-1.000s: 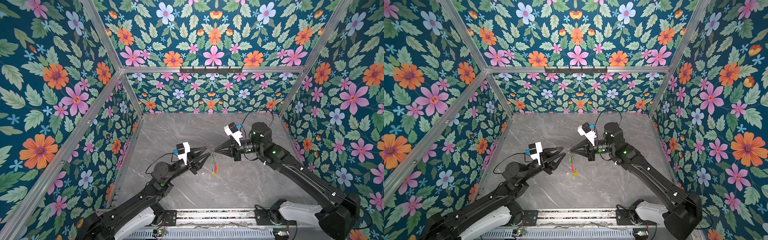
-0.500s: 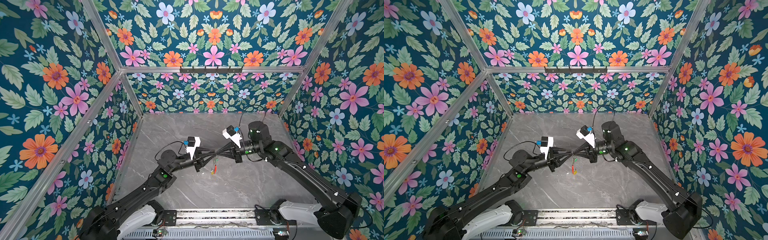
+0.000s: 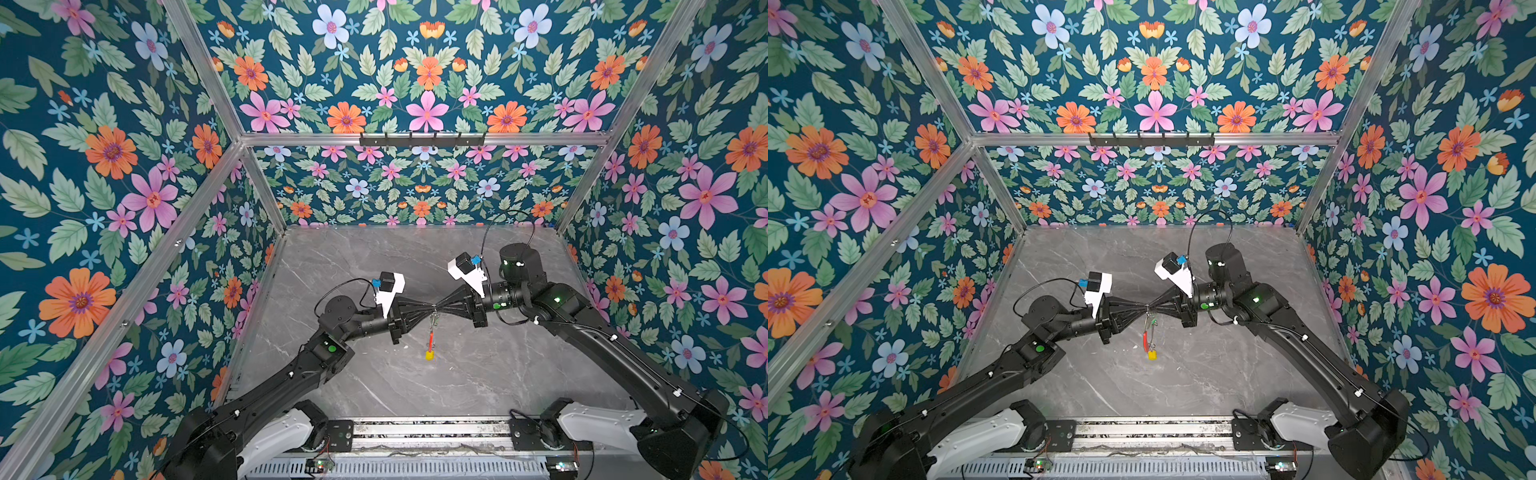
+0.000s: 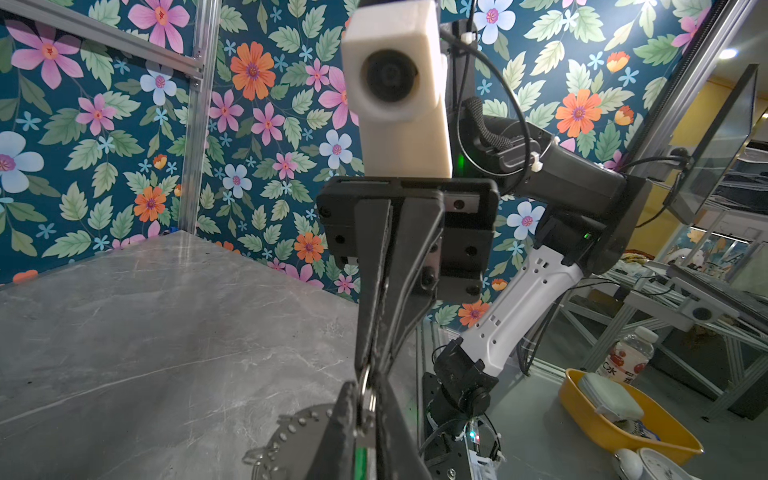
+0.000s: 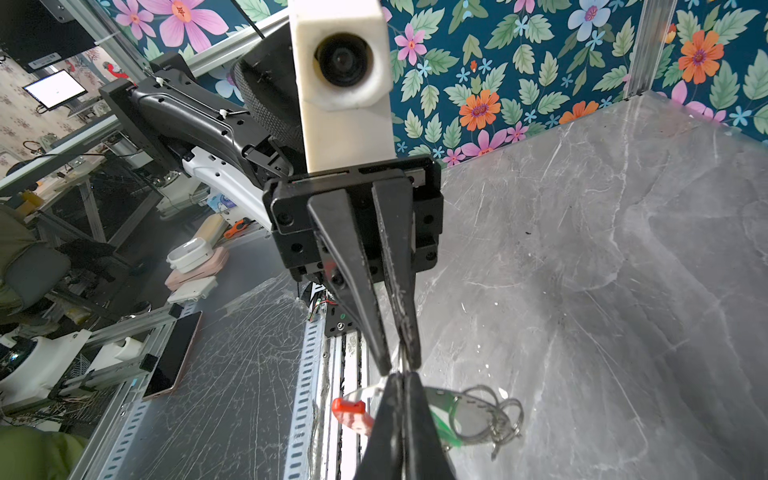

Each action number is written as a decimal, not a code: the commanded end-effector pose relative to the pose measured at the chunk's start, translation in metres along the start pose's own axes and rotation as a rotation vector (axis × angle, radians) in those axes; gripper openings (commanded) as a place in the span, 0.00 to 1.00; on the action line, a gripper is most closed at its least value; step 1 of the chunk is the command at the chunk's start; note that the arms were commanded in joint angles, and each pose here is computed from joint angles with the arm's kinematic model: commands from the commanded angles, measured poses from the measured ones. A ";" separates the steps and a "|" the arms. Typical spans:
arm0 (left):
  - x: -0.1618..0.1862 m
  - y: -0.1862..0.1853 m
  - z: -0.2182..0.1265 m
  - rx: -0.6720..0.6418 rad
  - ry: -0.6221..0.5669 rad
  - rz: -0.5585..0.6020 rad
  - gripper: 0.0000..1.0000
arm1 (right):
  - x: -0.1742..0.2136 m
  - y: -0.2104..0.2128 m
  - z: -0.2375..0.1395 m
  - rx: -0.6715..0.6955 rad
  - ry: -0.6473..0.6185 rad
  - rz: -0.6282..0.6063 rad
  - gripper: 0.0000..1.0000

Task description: Remove the keys from the keyring

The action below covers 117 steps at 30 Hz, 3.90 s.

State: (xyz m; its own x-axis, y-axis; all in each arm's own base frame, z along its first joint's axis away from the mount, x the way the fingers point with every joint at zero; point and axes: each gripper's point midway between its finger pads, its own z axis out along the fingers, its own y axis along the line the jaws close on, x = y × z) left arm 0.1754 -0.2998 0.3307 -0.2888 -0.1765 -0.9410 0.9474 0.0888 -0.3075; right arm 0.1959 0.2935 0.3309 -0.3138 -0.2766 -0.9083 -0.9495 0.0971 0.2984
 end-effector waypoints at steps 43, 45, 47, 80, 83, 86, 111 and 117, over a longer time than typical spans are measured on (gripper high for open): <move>-0.037 0.035 -0.027 -0.568 -0.249 0.376 0.00 | -0.013 -0.043 -0.016 0.283 -0.297 0.066 0.43; -0.035 0.034 -0.027 -0.570 -0.248 0.384 0.00 | -0.011 -0.044 -0.015 0.281 -0.291 0.074 0.43; -0.034 0.034 -0.027 -0.571 -0.248 0.389 0.00 | -0.008 -0.045 -0.013 0.278 -0.285 0.080 0.43; -0.037 0.005 -0.026 -0.348 -0.330 0.403 0.00 | 0.013 -0.035 0.001 0.214 -0.189 0.105 0.45; -0.041 0.007 -0.029 -0.291 -0.355 0.362 0.00 | 0.015 -0.025 0.002 0.189 -0.184 0.084 0.48; -0.045 0.009 -0.035 -0.226 -0.393 0.312 0.00 | 0.019 -0.020 0.006 0.171 -0.169 0.078 0.49; -0.040 -0.008 -0.030 -0.086 -0.371 0.288 0.00 | 0.001 -0.030 -0.022 0.466 -0.219 -0.029 0.47; -0.040 -0.008 -0.029 -0.077 -0.372 0.280 0.00 | 0.000 -0.029 -0.018 0.440 -0.233 -0.029 0.50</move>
State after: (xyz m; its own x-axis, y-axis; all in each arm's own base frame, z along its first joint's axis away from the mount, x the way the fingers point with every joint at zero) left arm 0.1820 -0.2678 0.3535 0.0346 -0.4378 -0.8984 0.9557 0.2774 -0.0983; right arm 0.2208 0.2696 0.3193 -0.2482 -0.0830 -0.9651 -0.8431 0.5091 0.1731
